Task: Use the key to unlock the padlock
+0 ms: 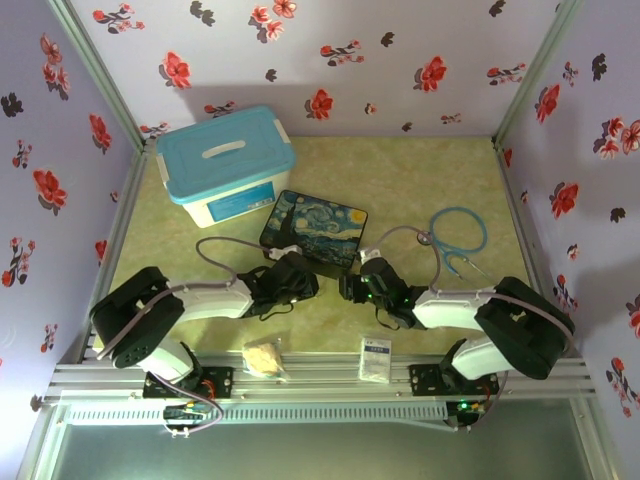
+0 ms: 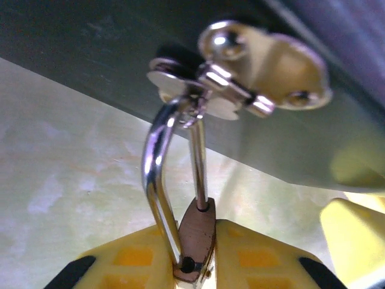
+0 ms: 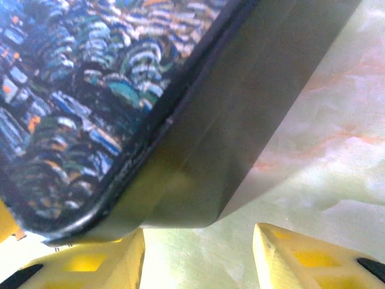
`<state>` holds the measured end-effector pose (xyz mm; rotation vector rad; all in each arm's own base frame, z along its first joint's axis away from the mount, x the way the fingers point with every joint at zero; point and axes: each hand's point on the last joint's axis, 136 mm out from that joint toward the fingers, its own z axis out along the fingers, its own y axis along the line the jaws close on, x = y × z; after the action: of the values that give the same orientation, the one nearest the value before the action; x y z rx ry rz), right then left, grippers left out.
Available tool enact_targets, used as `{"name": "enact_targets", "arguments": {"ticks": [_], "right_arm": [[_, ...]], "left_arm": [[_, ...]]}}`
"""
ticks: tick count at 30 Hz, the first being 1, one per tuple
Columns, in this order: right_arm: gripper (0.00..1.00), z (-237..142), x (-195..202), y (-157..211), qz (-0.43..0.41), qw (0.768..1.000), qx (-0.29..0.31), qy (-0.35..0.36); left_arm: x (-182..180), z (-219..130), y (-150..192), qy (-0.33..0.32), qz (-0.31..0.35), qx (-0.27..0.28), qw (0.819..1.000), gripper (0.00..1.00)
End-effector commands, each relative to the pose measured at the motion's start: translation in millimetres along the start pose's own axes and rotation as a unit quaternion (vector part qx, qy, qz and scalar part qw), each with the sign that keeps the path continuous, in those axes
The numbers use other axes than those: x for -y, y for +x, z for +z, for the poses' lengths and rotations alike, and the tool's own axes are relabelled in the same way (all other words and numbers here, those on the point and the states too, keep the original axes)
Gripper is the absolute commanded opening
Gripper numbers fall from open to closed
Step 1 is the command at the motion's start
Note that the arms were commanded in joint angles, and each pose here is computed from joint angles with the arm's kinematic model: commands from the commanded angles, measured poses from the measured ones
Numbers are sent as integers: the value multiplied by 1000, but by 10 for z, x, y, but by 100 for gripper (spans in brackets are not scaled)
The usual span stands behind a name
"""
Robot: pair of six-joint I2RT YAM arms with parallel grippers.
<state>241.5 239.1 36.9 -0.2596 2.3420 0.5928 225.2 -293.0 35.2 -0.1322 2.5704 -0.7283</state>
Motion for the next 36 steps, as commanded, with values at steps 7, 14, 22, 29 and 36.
{"name": "enact_targets", "arguments": {"ticks": [7, 14, 22, 29, 36], "right_arm": [[50, -3, 73, -67, 6, 1000, 12, 21], [48, 57, 44, -69, 8, 1000, 9, 17], [46, 114, 35, -59, 12, 1000, 5, 17], [45, 87, 14, -94, 11, 1000, 10, 14], [44, 75, 38, -88, 3, 1000, 8, 20]], "left_arm": [[-459, -49, 202, -102, 57, -48, 992, 12], [-475, -298, 104, -127, 91, -59, 986, 9], [-626, -373, 125, -186, 135, -108, 967, 9], [-484, -261, 129, -133, 102, -94, 981, 12], [-293, -188, 90, -56, 61, -64, 994, 17]]}}
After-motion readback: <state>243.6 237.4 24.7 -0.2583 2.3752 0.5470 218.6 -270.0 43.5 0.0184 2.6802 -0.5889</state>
